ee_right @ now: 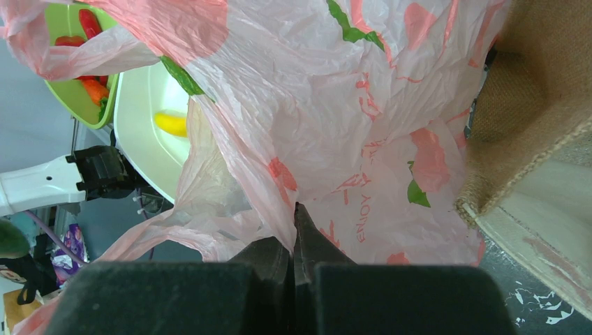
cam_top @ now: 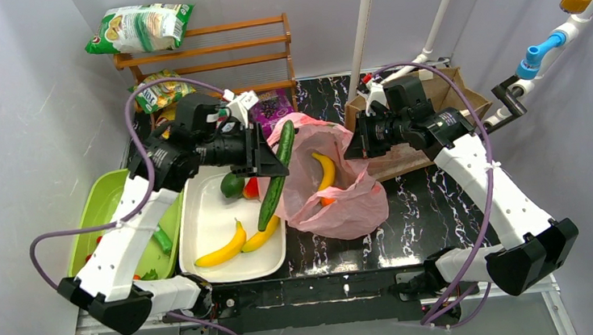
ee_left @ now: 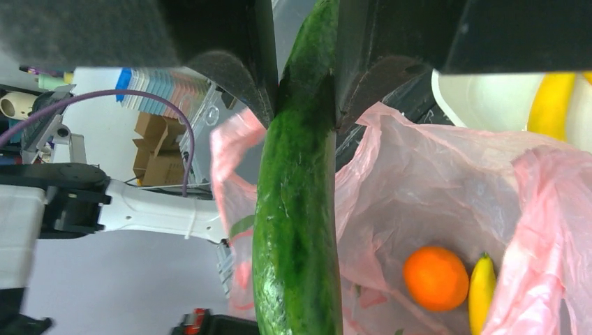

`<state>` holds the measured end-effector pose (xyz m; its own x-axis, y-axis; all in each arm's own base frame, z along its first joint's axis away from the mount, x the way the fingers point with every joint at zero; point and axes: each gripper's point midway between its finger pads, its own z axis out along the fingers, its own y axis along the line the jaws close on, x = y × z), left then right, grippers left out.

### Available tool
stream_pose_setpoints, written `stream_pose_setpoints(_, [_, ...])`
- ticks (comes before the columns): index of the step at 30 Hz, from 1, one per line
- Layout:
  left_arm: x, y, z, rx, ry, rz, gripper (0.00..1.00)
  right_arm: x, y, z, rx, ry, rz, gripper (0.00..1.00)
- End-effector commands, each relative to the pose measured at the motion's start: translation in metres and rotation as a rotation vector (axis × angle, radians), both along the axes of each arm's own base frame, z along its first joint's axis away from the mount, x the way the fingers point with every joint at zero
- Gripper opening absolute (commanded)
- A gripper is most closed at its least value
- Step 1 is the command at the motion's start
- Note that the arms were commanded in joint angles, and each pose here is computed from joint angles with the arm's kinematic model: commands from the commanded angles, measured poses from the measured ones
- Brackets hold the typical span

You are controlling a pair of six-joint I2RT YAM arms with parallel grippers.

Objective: Place the food into the grocery bag and tie it

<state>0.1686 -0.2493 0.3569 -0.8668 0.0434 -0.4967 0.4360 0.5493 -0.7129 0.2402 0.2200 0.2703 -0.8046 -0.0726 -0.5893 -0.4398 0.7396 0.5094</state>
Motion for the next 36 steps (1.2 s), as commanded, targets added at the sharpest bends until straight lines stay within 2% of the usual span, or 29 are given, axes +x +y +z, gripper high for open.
stream_pose_setpoints(1, [-0.007,-0.003,-0.028,0.064,0.115,-0.032,0.0,0.002,0.001,0.016,0.018,-0.045,0.003,0.01])
stream_pose_setpoints(6, [0.007,-0.006,-0.034,0.119,0.088,-0.042,0.0,0.001,0.003,0.015,0.02,-0.043,0.017,0.01])
stream_pose_setpoints(11, [0.03,-0.017,-0.049,0.181,0.136,-0.045,0.0,0.001,0.003,0.013,0.016,-0.042,0.02,0.01])
stream_pose_setpoints(20, [0.07,-0.035,-0.06,0.212,0.131,0.014,0.0,0.0,0.002,0.018,0.021,-0.049,0.02,0.01])
stream_pose_setpoints(26, [0.1,-0.054,-0.054,0.146,0.142,0.112,0.0,0.0,0.003,0.019,0.023,-0.051,0.023,0.01])
stream_pose_setpoints(30, [0.106,-0.062,-0.061,0.128,0.182,0.135,0.0,0.001,0.003,0.019,0.021,-0.05,0.021,0.01])
stream_pose_setpoints(34, [0.104,-0.059,-0.067,0.14,0.191,0.147,0.3,0.001,0.003,0.019,0.02,-0.049,0.021,0.01])
stream_pose_setpoints(36, [0.104,-0.057,-0.067,0.14,0.178,0.153,0.57,0.001,0.003,0.018,0.019,-0.046,0.02,0.01])
